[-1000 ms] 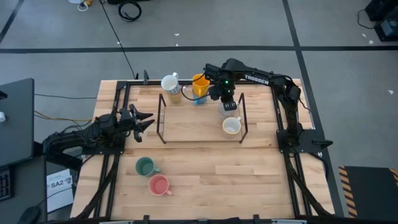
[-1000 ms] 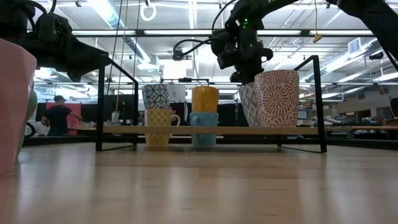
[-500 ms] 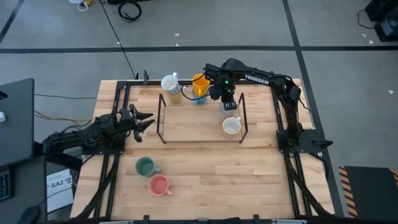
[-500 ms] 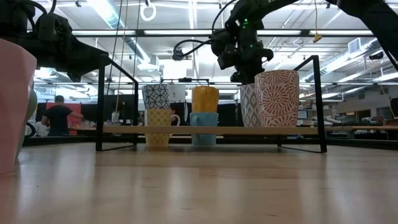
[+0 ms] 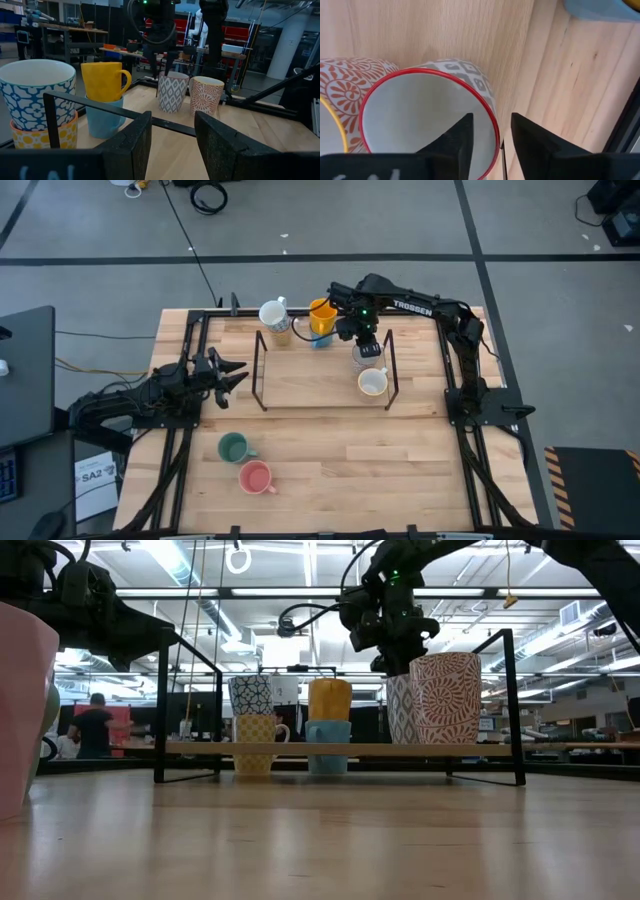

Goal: Place coffee mugs
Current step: Put the green mug on the shelf

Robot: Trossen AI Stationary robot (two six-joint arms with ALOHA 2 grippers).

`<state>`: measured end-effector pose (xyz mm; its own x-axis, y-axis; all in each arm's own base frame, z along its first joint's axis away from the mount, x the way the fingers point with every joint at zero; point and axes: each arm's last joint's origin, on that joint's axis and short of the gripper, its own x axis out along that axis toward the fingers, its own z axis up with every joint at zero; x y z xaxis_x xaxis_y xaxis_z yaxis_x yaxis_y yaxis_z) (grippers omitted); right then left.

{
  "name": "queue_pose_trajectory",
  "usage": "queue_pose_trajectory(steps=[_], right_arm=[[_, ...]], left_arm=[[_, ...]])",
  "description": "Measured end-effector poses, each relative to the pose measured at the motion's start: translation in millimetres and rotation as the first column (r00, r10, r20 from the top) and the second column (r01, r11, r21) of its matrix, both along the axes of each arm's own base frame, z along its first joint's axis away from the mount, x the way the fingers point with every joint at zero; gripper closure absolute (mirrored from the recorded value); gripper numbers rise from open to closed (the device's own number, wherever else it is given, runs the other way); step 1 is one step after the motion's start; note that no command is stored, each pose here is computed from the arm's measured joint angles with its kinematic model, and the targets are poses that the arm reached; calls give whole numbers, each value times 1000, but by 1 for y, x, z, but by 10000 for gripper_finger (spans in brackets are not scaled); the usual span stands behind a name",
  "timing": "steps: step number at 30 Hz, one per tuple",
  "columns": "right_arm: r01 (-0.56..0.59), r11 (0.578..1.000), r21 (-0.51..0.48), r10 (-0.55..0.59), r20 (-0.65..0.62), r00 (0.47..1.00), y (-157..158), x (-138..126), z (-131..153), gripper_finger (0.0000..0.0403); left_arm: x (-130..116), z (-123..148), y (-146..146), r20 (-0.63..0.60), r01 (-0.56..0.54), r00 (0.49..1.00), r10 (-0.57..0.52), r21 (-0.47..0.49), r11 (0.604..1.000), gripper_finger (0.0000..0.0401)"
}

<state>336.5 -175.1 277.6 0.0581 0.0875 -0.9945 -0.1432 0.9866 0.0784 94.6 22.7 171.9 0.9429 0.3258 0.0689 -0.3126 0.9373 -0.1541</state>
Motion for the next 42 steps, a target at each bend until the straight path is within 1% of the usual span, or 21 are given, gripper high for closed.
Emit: queue_pose_trajectory(steps=[3,9,16,20,28,32,35,38,42], right_arm=[[-1,1000,0,1,1,1000,0,0,0,256],[-2,1000,1,2,0,1000,0,0,0,254],[-2,1000,25,4,-61,998,3,-6,1,254],[-3,1000,6,4,-74,997,3,-7,8,254],[-2,999,-34,2,-1,1000,2,-5,36,254],[34,998,-55,-31,53,998,2,-5,52,254],[47,999,-24,-44,107,993,4,-6,62,254],[32,999,20,-35,164,986,10,-11,73,254],[12,997,78,-30,240,970,20,-19,88,254]], left_arm=[[0,0,0,0,0,1000,0,0,1000,245],[0,0,0,0,0,1000,0,0,1000,245],[0,0,0,0,-1,1000,1,0,1000,245],[0,0,0,0,0,1000,0,0,1000,245],[0,0,0,1,-1,1000,1,0,1000,245],[0,1,0,9,0,1000,0,1,1000,245],[0,5,0,59,2,998,-1,-5,1000,245],[-1,9,0,104,6,995,-6,-6,1000,245],[-2,15,-2,107,29,994,-28,-4,1000,245]])
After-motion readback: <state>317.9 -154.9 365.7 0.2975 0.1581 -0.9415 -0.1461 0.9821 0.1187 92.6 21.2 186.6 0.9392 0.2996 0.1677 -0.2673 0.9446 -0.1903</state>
